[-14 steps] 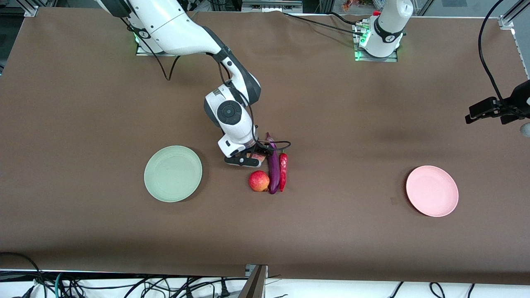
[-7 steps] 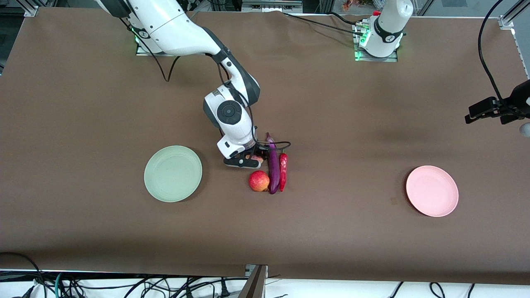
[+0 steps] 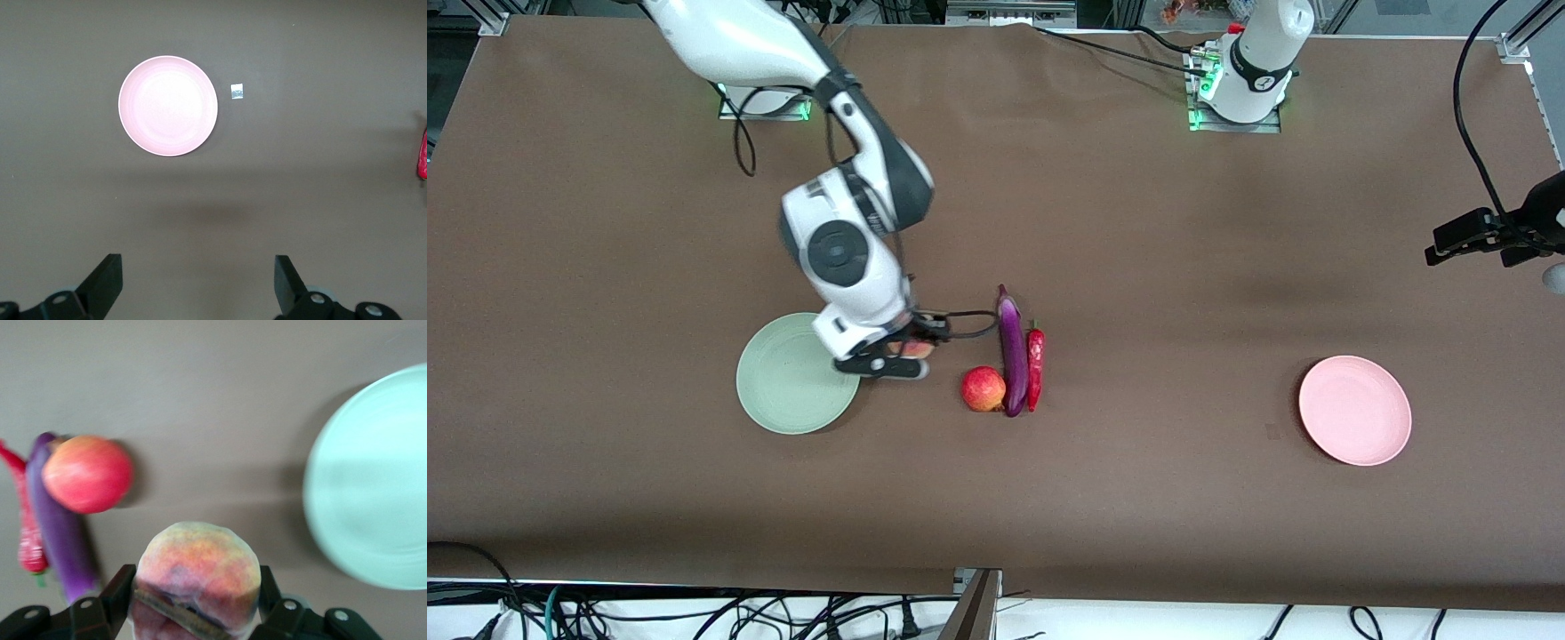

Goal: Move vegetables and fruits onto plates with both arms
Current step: 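Carry the peach with the right gripper onto the green plate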

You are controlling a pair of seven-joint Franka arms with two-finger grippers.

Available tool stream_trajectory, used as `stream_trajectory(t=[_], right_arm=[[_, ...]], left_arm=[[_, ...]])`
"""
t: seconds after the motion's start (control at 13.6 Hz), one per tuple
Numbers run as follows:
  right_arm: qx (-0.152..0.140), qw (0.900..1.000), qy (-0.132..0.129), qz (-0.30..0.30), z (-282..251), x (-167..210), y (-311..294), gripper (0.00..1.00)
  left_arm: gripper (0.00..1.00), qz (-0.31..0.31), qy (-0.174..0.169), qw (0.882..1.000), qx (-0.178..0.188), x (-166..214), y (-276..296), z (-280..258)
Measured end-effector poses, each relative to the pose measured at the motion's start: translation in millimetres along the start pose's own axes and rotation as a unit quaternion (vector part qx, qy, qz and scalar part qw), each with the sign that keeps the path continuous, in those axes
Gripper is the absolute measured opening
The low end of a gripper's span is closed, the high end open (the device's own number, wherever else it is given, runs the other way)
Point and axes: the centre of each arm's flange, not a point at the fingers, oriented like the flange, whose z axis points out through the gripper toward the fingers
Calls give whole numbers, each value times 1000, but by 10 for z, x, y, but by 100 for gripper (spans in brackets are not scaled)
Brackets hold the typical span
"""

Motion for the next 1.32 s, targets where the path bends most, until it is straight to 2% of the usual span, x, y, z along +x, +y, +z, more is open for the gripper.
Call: stream_trajectory(t=[0.37,0.59,0.88,1.32], right_arm=[[-22,998,-30,-59,-19,508,1274,78],[-27,997,-53,-52,181,613,1831,78],[-29,996,-75,-45,502,694,2277,78],[-28,996,-70,-42,840,761,2397,78]], left_arm=[[100,0,0,1000,0,-1,1,1],[100,0,0,1000,0,-1,2,1],[100,0,-2,1000,0,-3,0,3],[100,0,-2,1000,0,-5,0,4]])
